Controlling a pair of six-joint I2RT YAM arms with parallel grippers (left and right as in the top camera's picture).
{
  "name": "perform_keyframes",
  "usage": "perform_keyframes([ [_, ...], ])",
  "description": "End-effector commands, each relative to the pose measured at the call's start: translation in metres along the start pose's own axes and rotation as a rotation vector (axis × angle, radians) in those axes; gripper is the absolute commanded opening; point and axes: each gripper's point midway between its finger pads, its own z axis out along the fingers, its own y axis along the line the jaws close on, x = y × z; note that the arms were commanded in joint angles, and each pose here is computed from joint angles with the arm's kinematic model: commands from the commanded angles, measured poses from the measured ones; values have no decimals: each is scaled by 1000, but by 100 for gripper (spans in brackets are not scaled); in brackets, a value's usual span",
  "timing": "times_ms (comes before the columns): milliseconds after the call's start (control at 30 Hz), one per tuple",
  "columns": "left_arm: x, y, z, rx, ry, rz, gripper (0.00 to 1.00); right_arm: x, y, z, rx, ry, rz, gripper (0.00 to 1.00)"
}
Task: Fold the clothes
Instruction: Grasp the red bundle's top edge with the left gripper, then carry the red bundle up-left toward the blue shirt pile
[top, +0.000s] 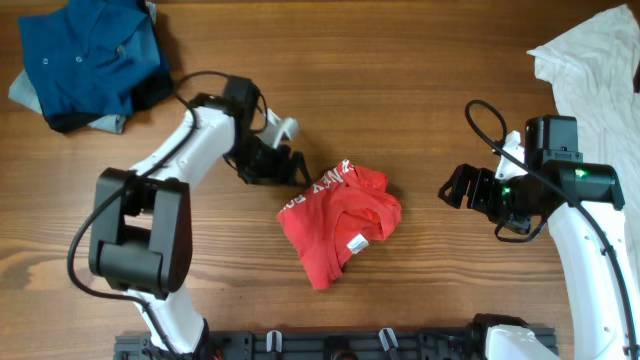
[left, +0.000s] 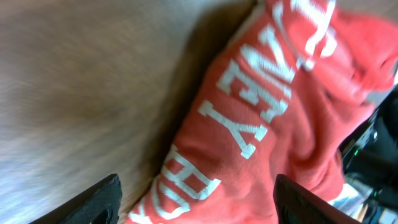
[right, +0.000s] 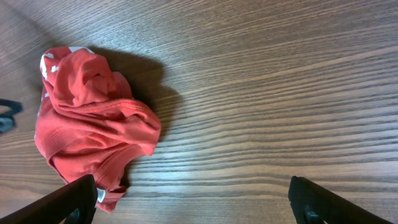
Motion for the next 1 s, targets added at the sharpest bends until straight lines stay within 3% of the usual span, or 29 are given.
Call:
perform_keyframes([
  [0,19,-5,21,33,66,44,77,2,2,1,-17,13,-3,99],
  [300,32,-25,48,106,144,59,77,3,2,1,-16,18,-2,99],
  [367,35,-30,55,102,164,51,73,3,2,1,-16,17,-2,99],
  [433,38,-35,61,100,179,62,62,3,2,1,-20,18,-3,99],
  [500,40,-40,70,99,195,83,40,4,6,1,-39,22,-5,99],
  [567,39,-42,80,93,200,58,4,5,5,1,-38,25,-5,99],
  [733,11,-40,89,59,102,-42,4,6,5,1,-37,30,-2,99],
  [967,-71,40,57,-204,-278,-297,4,9,4,1,-34,44,-13,98],
])
